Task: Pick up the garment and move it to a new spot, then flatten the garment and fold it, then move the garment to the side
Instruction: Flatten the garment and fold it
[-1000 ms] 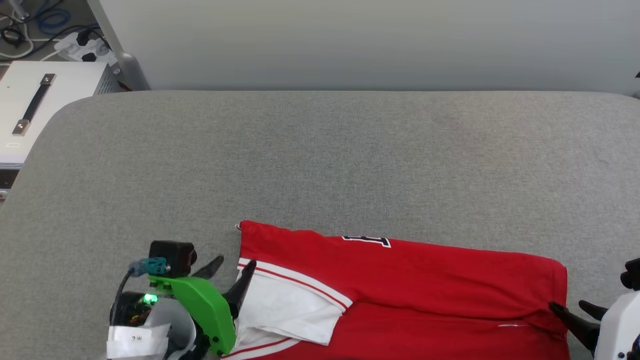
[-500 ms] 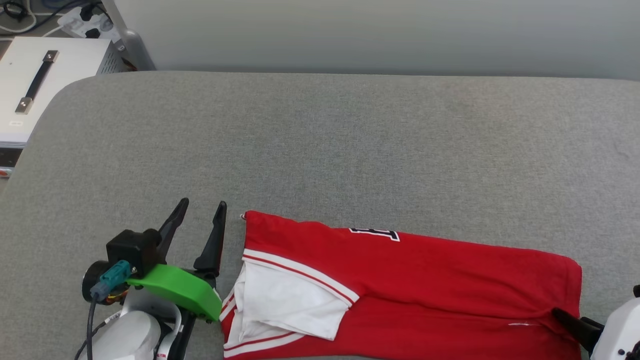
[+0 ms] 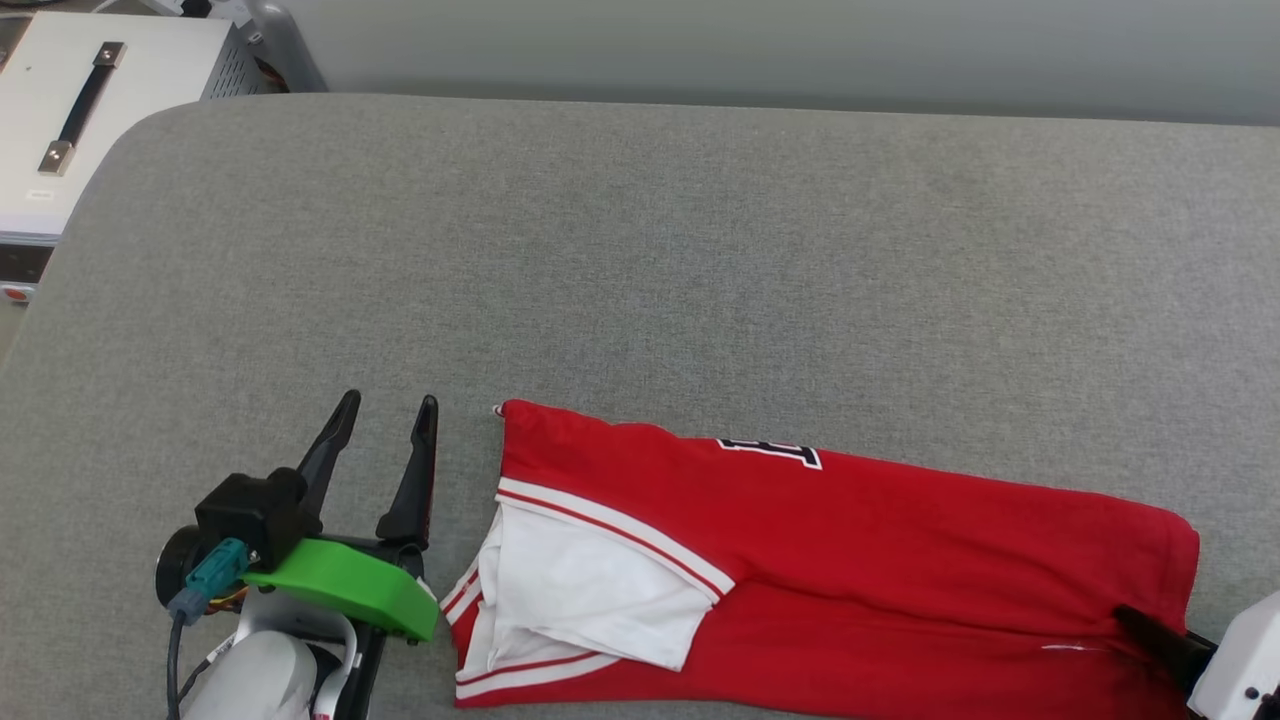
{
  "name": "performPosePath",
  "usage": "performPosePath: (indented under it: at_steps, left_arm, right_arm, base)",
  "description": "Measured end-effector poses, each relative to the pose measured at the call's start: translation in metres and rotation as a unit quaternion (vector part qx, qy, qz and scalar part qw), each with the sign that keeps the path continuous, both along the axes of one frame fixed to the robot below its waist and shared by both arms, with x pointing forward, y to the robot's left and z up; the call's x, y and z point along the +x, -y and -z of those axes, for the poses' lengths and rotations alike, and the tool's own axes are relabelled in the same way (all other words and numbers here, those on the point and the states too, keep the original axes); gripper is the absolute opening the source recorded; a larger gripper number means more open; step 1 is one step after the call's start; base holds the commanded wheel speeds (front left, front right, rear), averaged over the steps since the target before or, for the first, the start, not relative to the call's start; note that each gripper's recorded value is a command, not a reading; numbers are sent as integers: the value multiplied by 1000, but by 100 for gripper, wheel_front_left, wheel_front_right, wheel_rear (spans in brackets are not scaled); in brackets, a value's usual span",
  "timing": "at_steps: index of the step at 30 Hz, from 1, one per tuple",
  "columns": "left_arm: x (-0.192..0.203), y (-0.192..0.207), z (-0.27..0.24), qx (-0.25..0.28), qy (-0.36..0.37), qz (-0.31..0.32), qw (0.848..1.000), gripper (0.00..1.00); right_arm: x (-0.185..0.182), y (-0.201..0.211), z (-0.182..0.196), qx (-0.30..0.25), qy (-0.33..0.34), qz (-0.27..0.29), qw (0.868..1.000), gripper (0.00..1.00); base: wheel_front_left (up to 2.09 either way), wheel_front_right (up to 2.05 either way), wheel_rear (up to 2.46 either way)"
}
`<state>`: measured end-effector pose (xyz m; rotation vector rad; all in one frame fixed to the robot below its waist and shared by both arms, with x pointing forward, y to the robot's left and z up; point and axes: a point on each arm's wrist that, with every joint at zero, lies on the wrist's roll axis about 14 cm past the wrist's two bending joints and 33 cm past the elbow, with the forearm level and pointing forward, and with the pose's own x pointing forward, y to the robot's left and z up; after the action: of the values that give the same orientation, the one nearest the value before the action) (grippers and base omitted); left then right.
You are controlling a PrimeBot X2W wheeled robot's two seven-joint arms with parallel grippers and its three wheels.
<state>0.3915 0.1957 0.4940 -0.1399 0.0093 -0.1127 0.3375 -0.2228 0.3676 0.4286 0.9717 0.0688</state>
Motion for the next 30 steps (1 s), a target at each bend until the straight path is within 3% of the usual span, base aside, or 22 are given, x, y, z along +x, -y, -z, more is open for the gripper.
performPosePath:
  at_steps: [6,7,8,11,23,30]
  left_arm:
    - [2,0,7,-1,-4,2,1000,100]
    - [2,0,9,-1,-6,1,1000,100]
    - [2,0,10,-2,-7,2,1000,100]
    - [3,1,12,-4,-8,4,1000,100]
    - [2,1,10,-4,-3,4,1000,100]
    - [-1,4,6,-6,3,7,1000,100]
  right_arm:
    - [1,-19,3,21,-2,-15,1000,98]
    - [1,-22,3,23,-1,-17,1000,76]
    - [2,-24,3,26,0,-18,1000,45]
    - [2,-26,3,27,6,-19,999,1]
    - [8,-19,-6,23,54,0,998,0]
    - [11,15,-12,-3,76,36,996,0]
  base:
    - [0,0,0]
    - [0,0,0]
    - [0,0,0]
    - [0,0,0]
    - [0,0,0]
    - [0,0,0]
